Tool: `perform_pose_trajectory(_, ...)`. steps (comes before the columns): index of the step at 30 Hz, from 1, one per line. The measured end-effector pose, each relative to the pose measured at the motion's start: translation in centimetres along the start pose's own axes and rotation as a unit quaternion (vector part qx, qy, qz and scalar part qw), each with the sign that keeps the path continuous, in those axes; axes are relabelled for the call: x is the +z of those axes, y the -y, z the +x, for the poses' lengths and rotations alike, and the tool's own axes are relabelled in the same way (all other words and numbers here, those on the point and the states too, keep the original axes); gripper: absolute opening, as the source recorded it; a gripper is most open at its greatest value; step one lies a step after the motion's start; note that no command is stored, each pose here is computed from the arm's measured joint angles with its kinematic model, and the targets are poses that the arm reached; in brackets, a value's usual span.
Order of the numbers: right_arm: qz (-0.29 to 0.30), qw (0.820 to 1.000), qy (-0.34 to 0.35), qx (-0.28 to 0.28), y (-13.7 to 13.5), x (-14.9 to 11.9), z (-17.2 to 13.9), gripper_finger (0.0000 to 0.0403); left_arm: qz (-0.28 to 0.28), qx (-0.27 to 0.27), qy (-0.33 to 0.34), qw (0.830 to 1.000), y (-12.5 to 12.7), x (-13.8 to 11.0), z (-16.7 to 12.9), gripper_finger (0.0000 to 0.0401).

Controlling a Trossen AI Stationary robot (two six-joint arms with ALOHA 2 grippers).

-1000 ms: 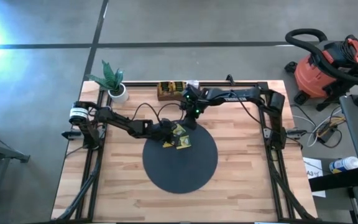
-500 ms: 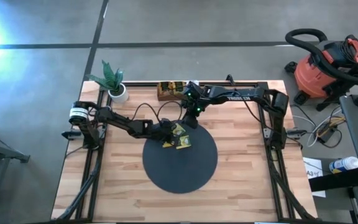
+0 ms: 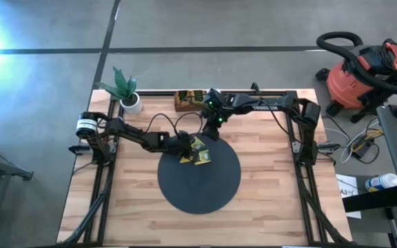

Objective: Pick & Place Tea
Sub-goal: Put the yellow tea bag into the middle section of the wooden organizer

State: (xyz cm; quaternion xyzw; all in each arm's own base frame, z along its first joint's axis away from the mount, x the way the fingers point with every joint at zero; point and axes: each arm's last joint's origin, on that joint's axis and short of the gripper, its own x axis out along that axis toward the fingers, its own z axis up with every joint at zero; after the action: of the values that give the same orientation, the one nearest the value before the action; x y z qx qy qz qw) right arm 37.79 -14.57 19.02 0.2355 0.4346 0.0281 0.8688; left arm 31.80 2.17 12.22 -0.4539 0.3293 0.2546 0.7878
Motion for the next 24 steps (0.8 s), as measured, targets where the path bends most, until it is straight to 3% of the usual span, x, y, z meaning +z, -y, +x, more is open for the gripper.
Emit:
perform_pose_trajectory(4,0.045,0.999,0.003,-0.006,1.2,0.0,0.0,0.0127,0.0,-0.002,-0.005,1.0,0.0,0.0,0.0,0.0)
perform_pose_trajectory(16,0.054,0.998,0.0,-0.011,3.1,-0.3,1.7,0.013,-0.001,0.011,-0.021,1.0,-1.4,-0.9,0.1,0.0)
perform_pose_trajectory(24,0.099,0.994,-0.016,0.044,3.4,-0.8,2.9,0.0125,-0.003,0.015,-0.019,1.0,-1.8,-0.9,0.2,0.0)
